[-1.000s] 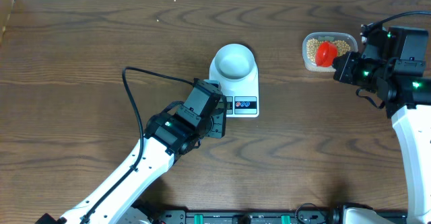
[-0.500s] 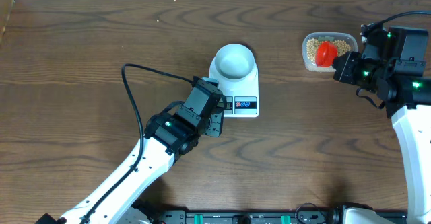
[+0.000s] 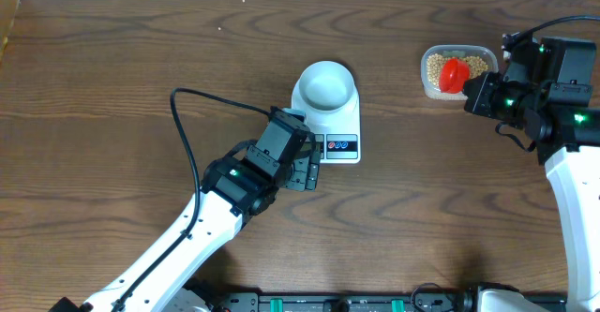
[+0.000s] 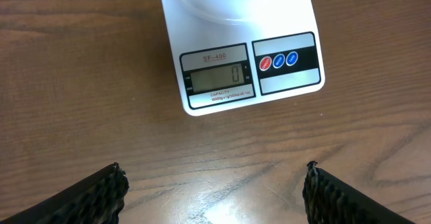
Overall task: Scoop item into bowl and weigh 50g on scale
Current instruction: 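Lower the red scoop with the right gripper into the soybean tub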
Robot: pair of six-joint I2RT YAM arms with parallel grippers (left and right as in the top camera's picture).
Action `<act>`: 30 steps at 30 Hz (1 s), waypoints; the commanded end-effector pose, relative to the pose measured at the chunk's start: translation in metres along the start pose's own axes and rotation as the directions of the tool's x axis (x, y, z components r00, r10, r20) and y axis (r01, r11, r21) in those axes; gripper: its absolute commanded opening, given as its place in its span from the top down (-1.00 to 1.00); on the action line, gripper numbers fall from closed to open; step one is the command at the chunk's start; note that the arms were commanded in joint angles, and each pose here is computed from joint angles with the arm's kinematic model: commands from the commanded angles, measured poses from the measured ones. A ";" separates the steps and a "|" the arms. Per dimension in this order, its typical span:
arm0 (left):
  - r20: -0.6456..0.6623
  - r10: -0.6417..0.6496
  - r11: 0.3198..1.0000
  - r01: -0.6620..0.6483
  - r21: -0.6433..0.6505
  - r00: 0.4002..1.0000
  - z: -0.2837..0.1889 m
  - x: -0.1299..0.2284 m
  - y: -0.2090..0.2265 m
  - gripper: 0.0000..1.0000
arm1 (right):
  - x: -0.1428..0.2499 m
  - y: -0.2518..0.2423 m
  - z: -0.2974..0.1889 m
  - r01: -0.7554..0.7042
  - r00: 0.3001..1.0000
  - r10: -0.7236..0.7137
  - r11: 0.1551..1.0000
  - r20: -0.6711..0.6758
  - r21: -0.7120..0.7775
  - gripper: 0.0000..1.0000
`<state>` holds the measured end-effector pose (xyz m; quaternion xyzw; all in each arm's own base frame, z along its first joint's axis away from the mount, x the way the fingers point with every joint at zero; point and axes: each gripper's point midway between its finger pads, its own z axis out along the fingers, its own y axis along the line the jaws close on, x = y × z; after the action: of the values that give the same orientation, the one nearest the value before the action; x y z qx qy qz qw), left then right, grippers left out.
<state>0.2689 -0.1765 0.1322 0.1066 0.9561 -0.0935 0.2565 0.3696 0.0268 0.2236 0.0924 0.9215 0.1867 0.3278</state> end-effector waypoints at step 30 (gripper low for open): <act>0.016 0.003 1.000 -0.003 -0.005 1.000 0.000 -0.004 0.001 -0.75 | -0.003 0.001 -0.006 0.016 1.000 -0.016 1.000 0.011 0.005 0.98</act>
<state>0.2705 -0.1777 0.1335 0.1064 0.9548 -0.0958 0.2607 0.3689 0.0269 0.2230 0.0928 0.9221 0.1866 0.3260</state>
